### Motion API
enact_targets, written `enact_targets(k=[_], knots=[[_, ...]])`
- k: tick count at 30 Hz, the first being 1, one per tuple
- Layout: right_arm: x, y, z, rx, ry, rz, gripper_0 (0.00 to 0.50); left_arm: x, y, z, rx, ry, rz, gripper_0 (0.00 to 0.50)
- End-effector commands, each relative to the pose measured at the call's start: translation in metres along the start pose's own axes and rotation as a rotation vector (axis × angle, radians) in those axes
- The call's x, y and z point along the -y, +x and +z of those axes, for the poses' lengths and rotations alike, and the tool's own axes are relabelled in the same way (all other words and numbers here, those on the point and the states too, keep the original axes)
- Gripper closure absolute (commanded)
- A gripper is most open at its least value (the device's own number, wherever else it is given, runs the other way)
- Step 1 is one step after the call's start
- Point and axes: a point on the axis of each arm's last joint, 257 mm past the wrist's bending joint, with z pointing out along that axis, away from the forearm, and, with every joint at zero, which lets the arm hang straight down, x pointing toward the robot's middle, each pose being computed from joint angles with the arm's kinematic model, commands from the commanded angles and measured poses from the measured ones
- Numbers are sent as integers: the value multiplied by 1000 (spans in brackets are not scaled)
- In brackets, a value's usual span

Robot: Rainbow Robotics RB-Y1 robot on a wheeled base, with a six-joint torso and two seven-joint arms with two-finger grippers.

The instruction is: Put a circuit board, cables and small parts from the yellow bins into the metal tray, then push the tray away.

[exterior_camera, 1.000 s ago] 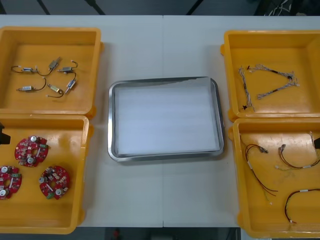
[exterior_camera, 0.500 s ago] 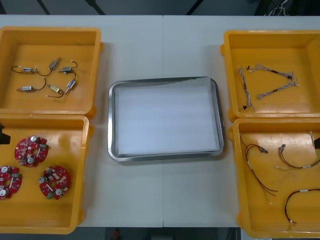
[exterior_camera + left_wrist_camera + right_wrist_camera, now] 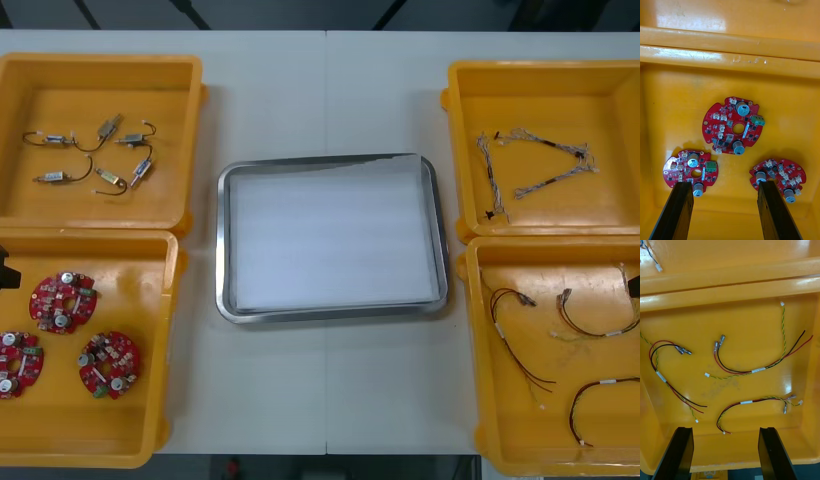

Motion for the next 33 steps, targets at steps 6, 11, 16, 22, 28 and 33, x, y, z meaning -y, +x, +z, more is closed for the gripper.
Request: enact_targets(k=[6,11,16,22,28,33], knots=[[13,-4,-15,27,43,-7,0,-9,-11,-8,27,-32,79,0],[13,-4,-15,27,43,-7,0,-9,-11,-8,27,-32,79,0],[13,-4,-15,27,43,-7,0,-9,-11,-8,27,-32,79,0],[13,-4,-15,27,43,-7,0,-9,-11,-8,27,-32,79,0],[13,-4,-15,27,43,-7,0,-9,-11,-8,27,-32,79,0],[13,-4,-15,27,43,-7,0,-9,-11,-8,27,-32,79,0]])
